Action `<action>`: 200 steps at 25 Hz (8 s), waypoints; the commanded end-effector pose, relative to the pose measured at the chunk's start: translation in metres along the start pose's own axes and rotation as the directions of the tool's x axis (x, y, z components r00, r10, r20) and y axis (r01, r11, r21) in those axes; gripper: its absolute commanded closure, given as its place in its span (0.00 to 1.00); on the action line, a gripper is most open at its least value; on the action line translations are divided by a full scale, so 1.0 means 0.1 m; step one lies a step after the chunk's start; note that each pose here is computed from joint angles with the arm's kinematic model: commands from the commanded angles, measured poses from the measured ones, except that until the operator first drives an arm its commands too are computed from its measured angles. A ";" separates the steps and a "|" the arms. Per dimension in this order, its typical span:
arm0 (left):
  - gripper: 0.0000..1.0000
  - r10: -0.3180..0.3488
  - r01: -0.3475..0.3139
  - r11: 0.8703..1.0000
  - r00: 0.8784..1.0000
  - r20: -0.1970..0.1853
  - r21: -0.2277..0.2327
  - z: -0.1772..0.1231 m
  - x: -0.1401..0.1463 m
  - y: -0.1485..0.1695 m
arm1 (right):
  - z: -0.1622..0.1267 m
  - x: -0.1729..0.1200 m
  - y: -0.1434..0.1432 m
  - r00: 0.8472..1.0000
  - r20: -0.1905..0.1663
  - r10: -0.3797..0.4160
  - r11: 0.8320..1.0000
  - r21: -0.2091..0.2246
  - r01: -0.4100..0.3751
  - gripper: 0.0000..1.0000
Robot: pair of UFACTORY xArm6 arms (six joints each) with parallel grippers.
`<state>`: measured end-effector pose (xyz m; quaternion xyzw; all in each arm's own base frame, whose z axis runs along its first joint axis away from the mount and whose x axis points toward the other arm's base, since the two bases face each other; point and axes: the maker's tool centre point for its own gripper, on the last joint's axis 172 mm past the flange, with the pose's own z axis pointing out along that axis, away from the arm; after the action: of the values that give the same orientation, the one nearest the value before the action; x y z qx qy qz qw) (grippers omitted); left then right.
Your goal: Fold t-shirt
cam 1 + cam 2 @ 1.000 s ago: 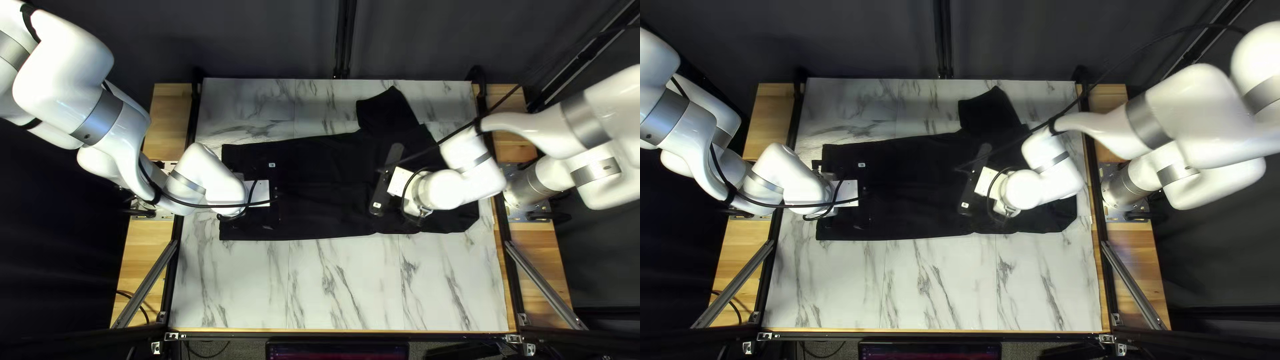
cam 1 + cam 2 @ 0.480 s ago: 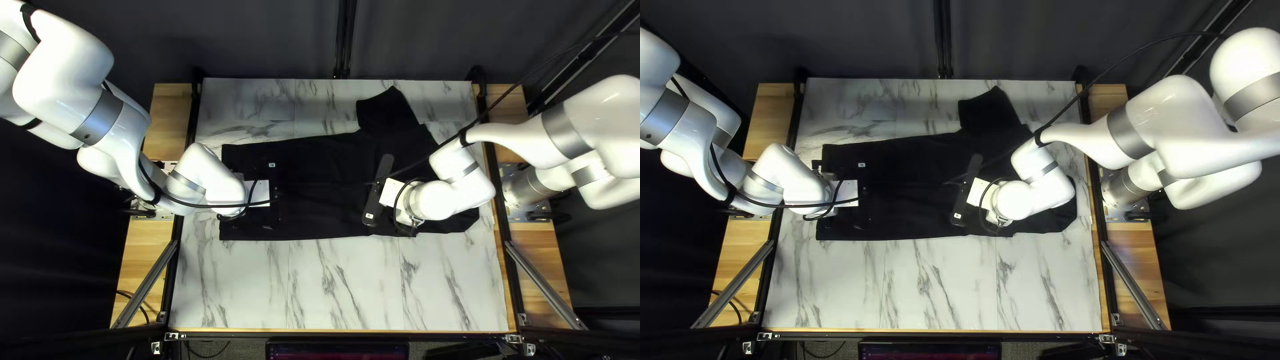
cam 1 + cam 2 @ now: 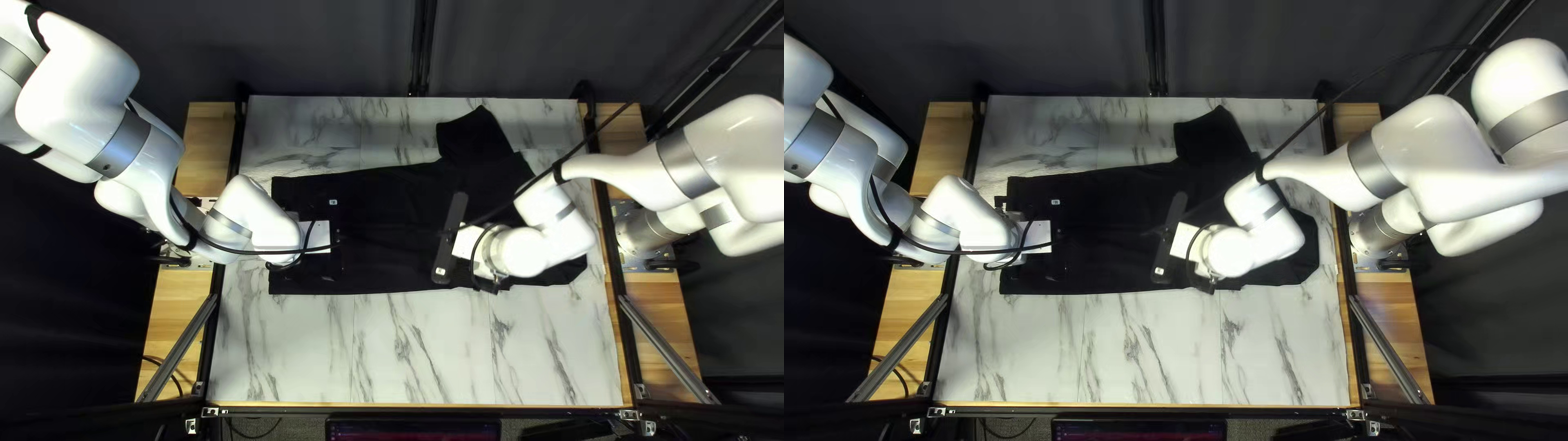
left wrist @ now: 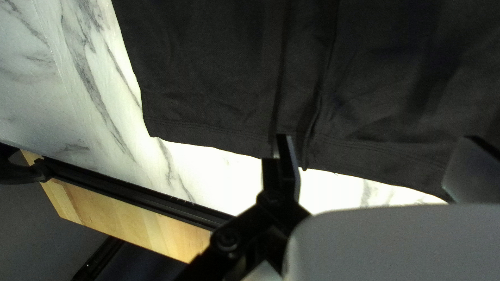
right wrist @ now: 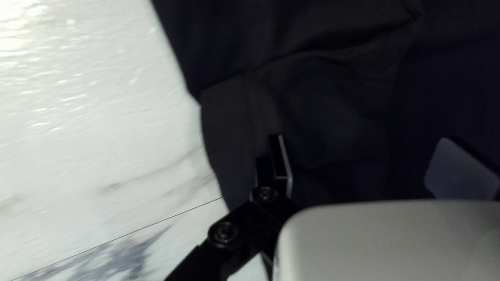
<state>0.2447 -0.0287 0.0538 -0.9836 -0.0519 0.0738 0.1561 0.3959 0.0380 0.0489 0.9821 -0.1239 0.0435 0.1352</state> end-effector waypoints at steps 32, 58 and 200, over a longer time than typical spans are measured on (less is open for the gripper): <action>0.00 0.000 0.000 1.000 1.000 0.000 0.000 0.00 0.00 0.00 | -0.07 -1.15 0.32 0.992 0.125 0.001 1.000 -0.026 0.003 0.00; 0.00 0.000 0.000 1.000 1.000 0.000 0.000 0.00 0.00 0.00 | 0.16 -0.60 0.69 0.995 0.086 -0.051 0.998 -0.021 0.053 0.00; 0.00 0.000 0.000 1.000 1.000 0.000 0.000 0.00 0.00 0.00 | -0.78 -1.00 0.27 0.844 -0.188 -0.502 0.745 0.402 0.532 0.00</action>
<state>0.2447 -0.0287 0.0538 -0.9836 -0.0519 0.0738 0.1561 0.2922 0.0592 0.1404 0.9817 0.1602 0.0795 -0.0663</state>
